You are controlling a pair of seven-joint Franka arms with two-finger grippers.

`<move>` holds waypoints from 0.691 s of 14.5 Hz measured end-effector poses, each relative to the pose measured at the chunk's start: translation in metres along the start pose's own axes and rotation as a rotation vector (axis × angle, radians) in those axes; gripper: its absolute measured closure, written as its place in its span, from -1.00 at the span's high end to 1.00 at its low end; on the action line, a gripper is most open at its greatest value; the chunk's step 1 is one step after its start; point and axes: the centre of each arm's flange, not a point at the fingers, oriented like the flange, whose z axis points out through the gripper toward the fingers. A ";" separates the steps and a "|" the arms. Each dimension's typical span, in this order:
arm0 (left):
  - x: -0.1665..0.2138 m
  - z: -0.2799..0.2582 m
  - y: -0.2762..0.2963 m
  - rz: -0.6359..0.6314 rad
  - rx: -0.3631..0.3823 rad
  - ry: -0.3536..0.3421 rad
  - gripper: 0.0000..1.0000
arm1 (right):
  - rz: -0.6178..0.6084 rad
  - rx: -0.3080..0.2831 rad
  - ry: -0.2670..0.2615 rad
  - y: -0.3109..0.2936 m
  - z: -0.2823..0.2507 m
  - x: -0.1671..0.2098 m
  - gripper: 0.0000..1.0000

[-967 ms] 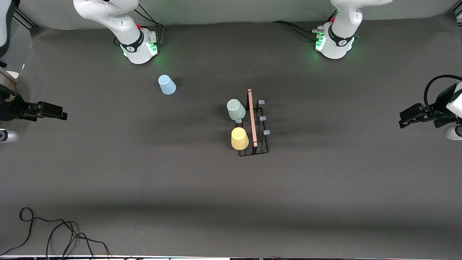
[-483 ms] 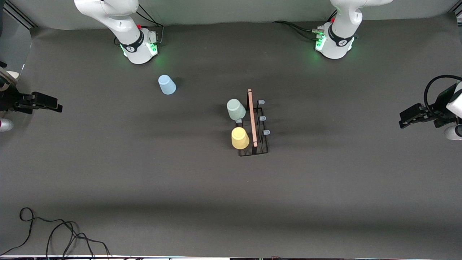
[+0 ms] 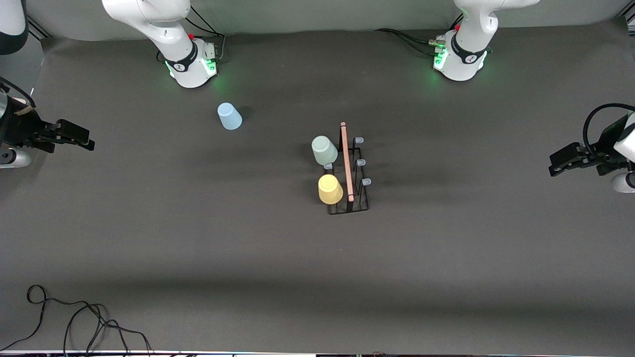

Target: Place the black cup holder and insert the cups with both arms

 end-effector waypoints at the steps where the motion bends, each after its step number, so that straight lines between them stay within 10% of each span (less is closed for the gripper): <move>1: 0.000 0.000 0.000 0.000 0.000 0.000 1.00 | 0.000 -0.001 0.006 0.000 0.001 -0.002 1.00; 10: 0.000 0.001 0.000 0.000 0.000 -0.001 1.00 | -0.035 -0.058 0.034 -0.013 -0.013 0.001 1.00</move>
